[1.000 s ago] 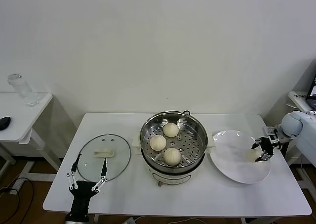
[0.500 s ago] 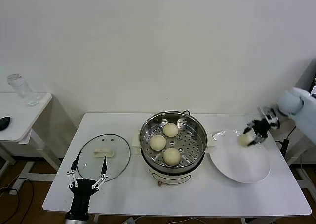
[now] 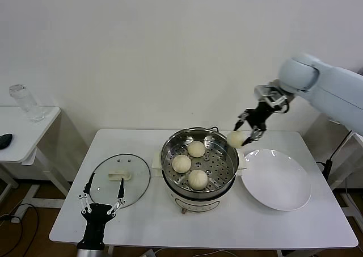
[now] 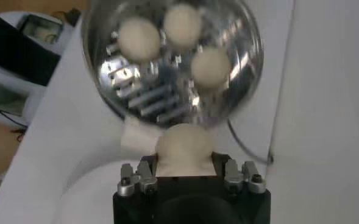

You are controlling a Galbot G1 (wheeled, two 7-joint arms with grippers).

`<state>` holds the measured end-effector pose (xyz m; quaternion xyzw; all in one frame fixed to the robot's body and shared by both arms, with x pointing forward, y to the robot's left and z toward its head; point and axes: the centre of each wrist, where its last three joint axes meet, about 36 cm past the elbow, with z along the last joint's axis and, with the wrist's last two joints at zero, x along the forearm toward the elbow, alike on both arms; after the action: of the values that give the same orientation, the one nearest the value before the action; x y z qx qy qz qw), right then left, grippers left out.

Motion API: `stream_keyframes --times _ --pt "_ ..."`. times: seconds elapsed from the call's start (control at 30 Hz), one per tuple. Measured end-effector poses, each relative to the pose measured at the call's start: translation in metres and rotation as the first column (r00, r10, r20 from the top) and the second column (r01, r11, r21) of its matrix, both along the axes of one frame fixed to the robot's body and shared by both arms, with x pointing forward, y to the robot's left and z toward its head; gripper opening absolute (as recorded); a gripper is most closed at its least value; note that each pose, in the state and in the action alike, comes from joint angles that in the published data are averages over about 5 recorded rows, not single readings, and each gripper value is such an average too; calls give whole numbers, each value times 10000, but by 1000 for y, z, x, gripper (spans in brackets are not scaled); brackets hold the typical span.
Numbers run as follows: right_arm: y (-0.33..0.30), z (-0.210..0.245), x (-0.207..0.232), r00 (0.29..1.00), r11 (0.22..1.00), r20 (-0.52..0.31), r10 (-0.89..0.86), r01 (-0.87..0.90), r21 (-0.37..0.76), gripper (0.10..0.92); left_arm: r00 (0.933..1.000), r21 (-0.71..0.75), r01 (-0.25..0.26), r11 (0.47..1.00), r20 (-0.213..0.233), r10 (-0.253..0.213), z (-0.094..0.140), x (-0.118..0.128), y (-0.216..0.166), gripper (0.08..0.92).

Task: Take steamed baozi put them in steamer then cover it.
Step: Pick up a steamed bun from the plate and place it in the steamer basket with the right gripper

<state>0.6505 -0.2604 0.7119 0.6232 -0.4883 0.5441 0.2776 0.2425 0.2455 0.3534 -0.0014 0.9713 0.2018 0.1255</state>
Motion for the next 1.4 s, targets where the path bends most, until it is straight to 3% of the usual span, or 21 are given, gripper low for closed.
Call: stream_keyframes --times 0.43,1.13,1.4 --pt "60 -36 -7 9974 9955 18 723 -720 -622 628 10000 -58 -89 9999 -17 89 1 -2 2 823" --pt "77 -84 -9 9945 9850 27 1049 -1035 -1377 625 9998 -46 -207 9998 1 207 0 -4 4 823" --pt "75 -88 -12 9932 9809 -42 1161 -1154 -1568 786 9997 -38 -256 9997 10 256 0 -4 4 823"
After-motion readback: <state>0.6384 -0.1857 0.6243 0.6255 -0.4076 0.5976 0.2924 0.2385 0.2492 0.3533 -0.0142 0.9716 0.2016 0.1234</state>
